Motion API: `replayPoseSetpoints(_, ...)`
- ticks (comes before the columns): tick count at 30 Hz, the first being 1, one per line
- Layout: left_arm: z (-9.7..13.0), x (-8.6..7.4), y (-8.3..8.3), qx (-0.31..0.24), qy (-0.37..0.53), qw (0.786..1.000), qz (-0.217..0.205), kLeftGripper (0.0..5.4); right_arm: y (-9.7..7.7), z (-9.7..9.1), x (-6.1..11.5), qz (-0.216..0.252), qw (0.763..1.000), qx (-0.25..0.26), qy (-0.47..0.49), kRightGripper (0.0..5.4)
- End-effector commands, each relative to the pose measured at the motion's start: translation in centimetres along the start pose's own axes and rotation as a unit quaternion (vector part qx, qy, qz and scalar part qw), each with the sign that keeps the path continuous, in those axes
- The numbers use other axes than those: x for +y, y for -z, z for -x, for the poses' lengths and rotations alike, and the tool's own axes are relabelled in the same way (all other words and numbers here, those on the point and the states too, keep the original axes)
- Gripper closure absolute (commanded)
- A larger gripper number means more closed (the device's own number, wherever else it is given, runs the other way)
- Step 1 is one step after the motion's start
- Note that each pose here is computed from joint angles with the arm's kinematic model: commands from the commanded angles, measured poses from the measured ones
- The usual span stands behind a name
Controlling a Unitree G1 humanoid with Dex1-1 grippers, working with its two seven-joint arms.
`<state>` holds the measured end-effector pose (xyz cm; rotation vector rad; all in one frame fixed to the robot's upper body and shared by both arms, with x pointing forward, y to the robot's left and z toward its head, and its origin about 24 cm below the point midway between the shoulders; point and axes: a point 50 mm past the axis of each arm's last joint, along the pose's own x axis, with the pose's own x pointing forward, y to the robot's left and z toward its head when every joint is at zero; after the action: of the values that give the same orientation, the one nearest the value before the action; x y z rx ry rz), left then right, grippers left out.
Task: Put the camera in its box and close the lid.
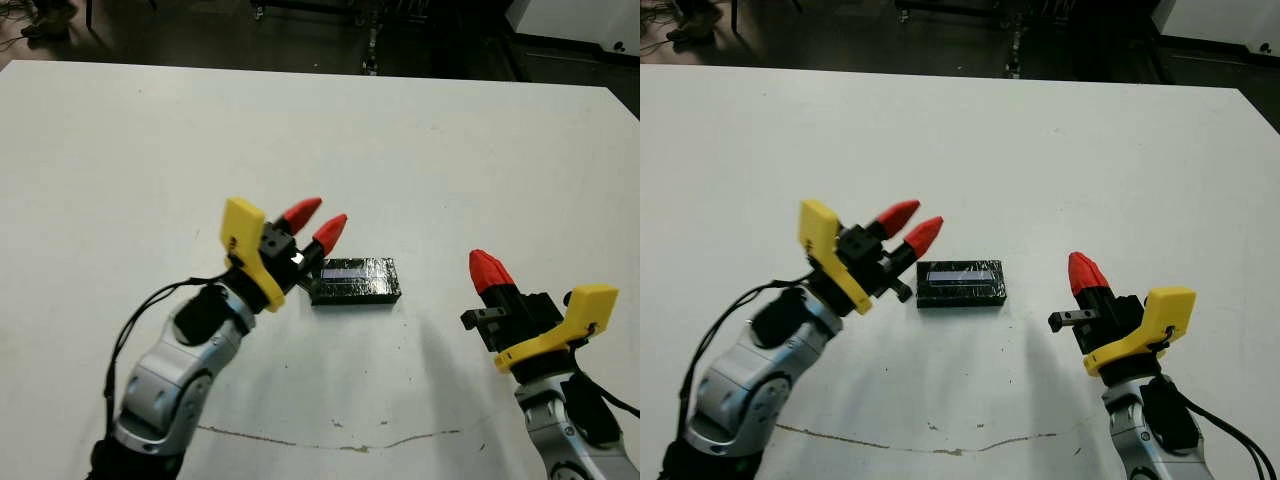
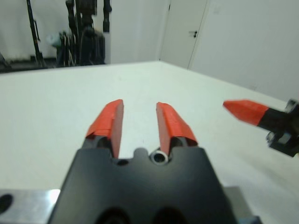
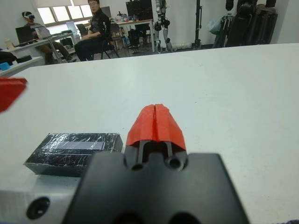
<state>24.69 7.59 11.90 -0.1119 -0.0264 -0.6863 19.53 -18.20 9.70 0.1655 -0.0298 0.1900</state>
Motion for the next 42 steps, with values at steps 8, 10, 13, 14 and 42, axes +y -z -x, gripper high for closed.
replayPoseSetpoints(8,-0.2,-0.7,4.4,0.094,-0.005,0.996,0.005,5.36,0.3,0.2,-0.2,0.001,1.0,0.005,0.006,5.4)
replayPoseSetpoints(10,-0.1,-0.6,5.1,0.127,-0.006,0.992,0.007,5.38,0.3,0.2,-0.1,0.002,1.0,0.005,0.007,5.4)
replayPoseSetpoints(13,0.1,-0.6,6.0,0.17,-0.009,0.985,0.02,5.38,0.3,0.2,-0.1,0.0,1.0,0.005,0.006,5.4)
replayPoseSetpoints(14,0.2,-0.6,6.2,0.181,-0.007,0.983,0.022,5.38,0.3,0.2,-0.1,0.0,1.0,0.005,0.006,5.4)
replayPoseSetpoints(42,2.8,4.5,2.9,0.141,-0.049,0.988,0.038,5.38,1.1,-2.2,-0.7,0.014,1.0,0.001,0.009,5.4)
